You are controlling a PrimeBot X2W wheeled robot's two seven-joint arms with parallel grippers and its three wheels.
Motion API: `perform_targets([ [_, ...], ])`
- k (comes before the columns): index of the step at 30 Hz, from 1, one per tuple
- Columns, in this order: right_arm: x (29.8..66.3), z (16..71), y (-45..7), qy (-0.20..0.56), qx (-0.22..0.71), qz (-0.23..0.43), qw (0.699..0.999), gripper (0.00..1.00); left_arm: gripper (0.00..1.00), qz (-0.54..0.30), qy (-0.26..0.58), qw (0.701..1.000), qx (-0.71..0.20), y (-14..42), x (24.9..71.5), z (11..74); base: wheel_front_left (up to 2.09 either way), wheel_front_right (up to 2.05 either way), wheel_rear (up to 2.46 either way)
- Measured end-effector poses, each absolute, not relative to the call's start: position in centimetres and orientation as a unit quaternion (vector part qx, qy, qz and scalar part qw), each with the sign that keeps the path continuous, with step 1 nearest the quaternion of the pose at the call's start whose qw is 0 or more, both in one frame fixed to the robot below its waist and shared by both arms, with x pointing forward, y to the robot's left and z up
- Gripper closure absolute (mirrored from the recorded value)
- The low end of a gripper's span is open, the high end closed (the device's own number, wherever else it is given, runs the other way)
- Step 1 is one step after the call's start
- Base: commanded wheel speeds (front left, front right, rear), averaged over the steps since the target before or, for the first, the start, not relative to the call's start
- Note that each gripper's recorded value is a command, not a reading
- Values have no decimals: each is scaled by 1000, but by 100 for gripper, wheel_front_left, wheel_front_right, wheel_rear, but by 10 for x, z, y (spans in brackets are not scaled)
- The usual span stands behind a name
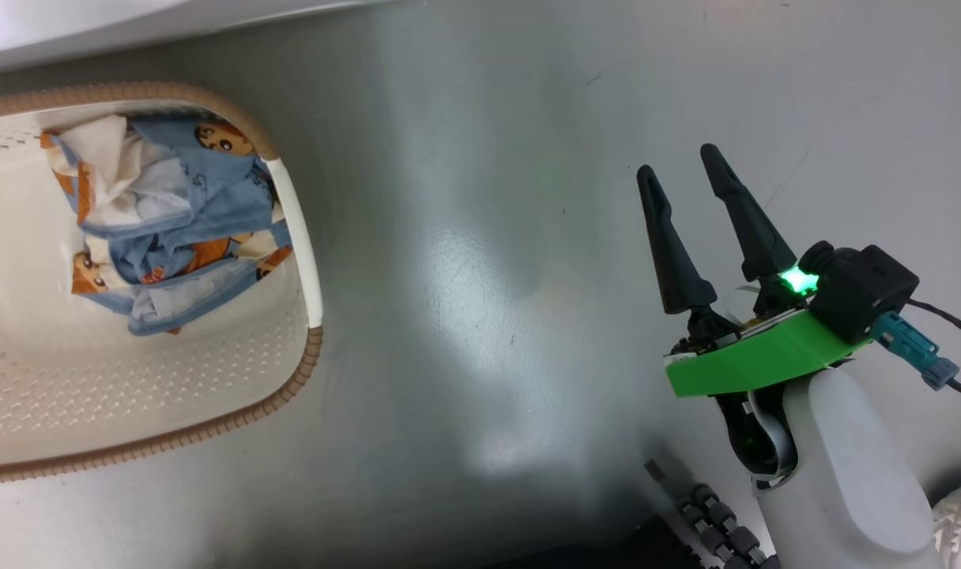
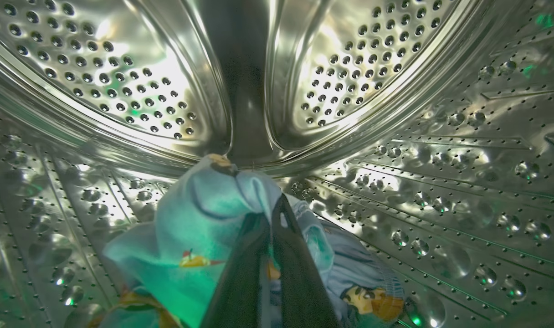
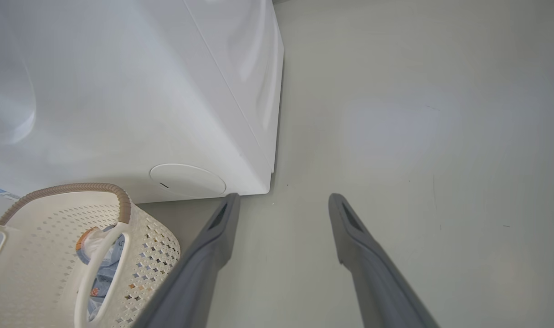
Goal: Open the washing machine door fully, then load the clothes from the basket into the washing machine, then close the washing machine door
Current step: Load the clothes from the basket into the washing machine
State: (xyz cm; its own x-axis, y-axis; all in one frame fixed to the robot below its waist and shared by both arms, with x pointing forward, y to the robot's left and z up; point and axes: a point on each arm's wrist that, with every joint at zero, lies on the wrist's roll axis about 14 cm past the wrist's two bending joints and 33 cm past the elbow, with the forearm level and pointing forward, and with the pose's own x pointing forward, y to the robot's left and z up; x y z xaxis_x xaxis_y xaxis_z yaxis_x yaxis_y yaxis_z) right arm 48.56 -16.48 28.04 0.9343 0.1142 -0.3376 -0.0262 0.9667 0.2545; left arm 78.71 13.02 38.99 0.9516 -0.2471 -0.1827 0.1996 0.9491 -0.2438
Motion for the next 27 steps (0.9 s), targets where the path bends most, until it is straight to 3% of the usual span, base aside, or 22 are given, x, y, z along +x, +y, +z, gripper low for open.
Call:
perform_targets([
  [14, 496, 310, -170, 140, 124, 29, 982, 0, 0, -99, 79, 986, -111, 133, 764, 404, 0, 0, 0],
  [27, 491, 347, -166, 113, 122, 37, 985, 0, 0, -81, 55, 987, -130, 137, 703, 419, 0, 0, 0],
])
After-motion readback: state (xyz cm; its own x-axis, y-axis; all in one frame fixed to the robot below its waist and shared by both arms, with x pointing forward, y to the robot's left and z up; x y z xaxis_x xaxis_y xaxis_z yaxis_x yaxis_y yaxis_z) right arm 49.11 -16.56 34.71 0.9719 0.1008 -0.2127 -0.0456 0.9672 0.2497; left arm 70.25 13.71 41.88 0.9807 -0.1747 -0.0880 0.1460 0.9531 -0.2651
